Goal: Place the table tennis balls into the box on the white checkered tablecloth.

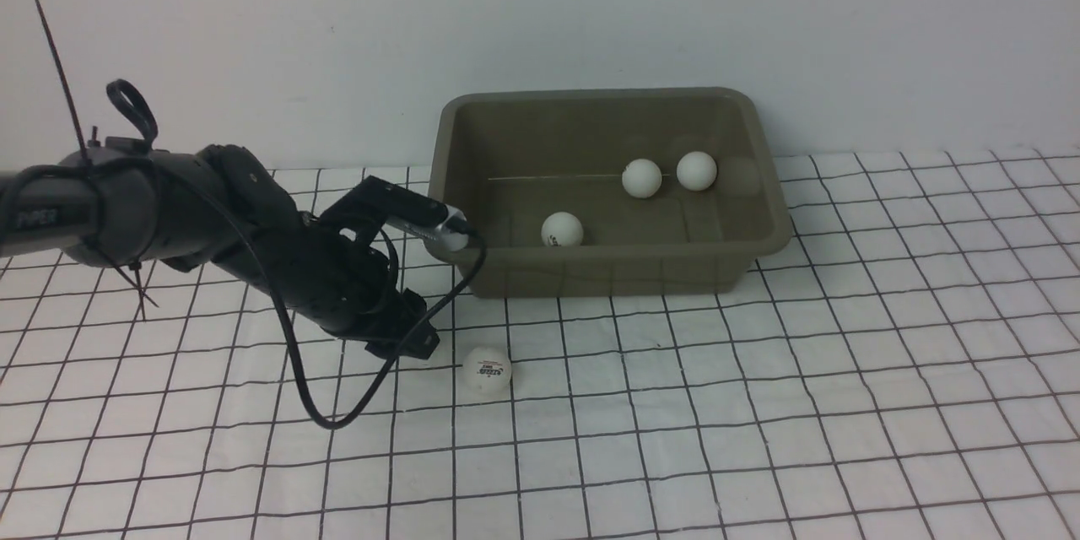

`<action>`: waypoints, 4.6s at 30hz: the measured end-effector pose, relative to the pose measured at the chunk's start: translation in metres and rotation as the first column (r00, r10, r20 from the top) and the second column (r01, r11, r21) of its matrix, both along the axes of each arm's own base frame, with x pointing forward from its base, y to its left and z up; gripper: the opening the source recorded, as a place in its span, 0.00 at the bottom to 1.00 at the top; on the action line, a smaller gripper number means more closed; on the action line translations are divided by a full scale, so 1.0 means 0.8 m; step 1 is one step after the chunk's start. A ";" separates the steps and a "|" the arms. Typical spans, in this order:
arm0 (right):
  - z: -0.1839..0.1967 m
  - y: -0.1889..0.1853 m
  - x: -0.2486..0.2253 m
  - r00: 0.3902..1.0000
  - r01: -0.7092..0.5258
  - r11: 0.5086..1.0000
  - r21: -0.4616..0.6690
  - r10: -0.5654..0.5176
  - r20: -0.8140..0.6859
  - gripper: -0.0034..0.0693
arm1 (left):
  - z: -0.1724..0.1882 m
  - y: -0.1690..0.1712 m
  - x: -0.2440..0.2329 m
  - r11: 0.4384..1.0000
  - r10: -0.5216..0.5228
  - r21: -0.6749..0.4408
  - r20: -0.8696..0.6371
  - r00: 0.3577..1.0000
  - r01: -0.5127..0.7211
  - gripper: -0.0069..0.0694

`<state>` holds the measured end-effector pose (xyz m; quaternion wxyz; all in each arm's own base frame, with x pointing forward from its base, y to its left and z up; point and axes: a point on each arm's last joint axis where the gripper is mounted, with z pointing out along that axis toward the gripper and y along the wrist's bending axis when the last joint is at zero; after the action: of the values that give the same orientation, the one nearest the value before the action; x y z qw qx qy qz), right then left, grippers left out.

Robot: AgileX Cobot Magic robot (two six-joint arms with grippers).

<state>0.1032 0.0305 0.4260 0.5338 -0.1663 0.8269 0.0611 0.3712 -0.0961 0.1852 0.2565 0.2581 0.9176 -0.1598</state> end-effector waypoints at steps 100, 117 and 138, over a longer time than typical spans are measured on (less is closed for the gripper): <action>-0.002 0.005 -0.003 0.999 -0.036 0.999 0.021 0.037 -0.031 0.75 | -0.066 -0.071 -0.075 0.988 0.115 -0.105 0.014 0.993 -0.112 0.54; -0.003 0.005 -0.003 0.999 -0.038 0.999 0.019 0.038 -0.039 0.75 | 0.056 -0.086 -0.046 0.964 -0.075 -0.202 0.418 0.905 0.173 0.54; 0.011 -0.034 -0.072 0.982 0.127 0.985 -0.117 -0.108 0.155 0.75 | 0.123 -0.033 -0.014 0.979 0.205 -0.130 0.559 0.803 -0.159 0.63</action>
<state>0.0460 0.0031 0.4344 0.5847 -0.1546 0.7956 -0.0354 0.3597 -0.1227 0.2837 0.5426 0.1949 0.8126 -0.0852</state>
